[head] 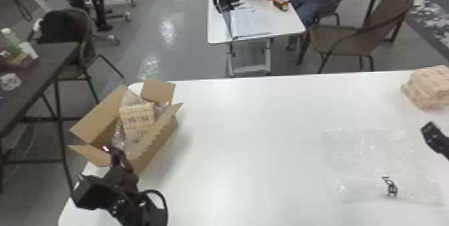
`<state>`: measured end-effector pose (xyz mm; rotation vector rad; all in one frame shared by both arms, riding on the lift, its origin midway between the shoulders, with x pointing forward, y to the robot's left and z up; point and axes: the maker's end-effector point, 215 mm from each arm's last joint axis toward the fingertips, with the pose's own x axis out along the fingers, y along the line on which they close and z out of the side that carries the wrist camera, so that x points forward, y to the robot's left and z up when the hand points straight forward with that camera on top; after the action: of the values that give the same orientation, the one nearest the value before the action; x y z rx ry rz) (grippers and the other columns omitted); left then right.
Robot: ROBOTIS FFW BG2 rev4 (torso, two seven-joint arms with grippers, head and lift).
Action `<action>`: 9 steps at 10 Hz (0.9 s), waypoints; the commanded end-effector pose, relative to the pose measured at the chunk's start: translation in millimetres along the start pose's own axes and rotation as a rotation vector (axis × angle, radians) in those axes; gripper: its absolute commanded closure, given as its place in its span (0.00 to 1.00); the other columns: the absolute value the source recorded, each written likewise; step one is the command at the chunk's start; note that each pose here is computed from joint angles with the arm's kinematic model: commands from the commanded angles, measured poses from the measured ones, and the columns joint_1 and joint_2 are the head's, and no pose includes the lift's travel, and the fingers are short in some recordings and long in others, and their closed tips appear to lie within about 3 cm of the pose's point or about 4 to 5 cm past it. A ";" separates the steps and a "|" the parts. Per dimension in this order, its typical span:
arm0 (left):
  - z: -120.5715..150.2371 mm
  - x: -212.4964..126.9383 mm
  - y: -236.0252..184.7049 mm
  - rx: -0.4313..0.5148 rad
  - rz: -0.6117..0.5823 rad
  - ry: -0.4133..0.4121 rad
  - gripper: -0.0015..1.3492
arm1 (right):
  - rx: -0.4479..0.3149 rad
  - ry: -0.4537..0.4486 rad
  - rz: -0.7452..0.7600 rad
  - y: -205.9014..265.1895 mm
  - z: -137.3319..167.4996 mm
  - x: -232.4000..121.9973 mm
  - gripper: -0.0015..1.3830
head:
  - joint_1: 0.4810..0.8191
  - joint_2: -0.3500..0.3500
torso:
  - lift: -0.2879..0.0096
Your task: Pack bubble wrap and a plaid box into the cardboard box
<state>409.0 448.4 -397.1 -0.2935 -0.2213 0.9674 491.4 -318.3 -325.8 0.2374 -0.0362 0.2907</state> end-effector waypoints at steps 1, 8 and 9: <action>9.8 -13.1 -4.3 -0.035 -0.022 -0.027 0.09 | 0.002 0.001 0.001 0.9 -1.1 -0.1 0.27 | 0.63 0.73 | 0.73; 28.1 -138.7 -63.3 0.029 -0.489 -0.046 0.09 | -0.210 -0.014 0.004 2.9 -30.4 -33.5 0.27 | 0.63 0.53 | 0.73; 16.0 -151.6 -70.2 0.090 -0.607 -0.024 0.09 | -0.235 -0.003 -0.011 5.9 -39.1 -40.1 0.27 | 0.63 0.50 | 0.73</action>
<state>378.8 286.5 -358.8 -0.1408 -0.2897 0.3894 455.7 -317.1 -361.0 0.0208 -0.0746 0.2762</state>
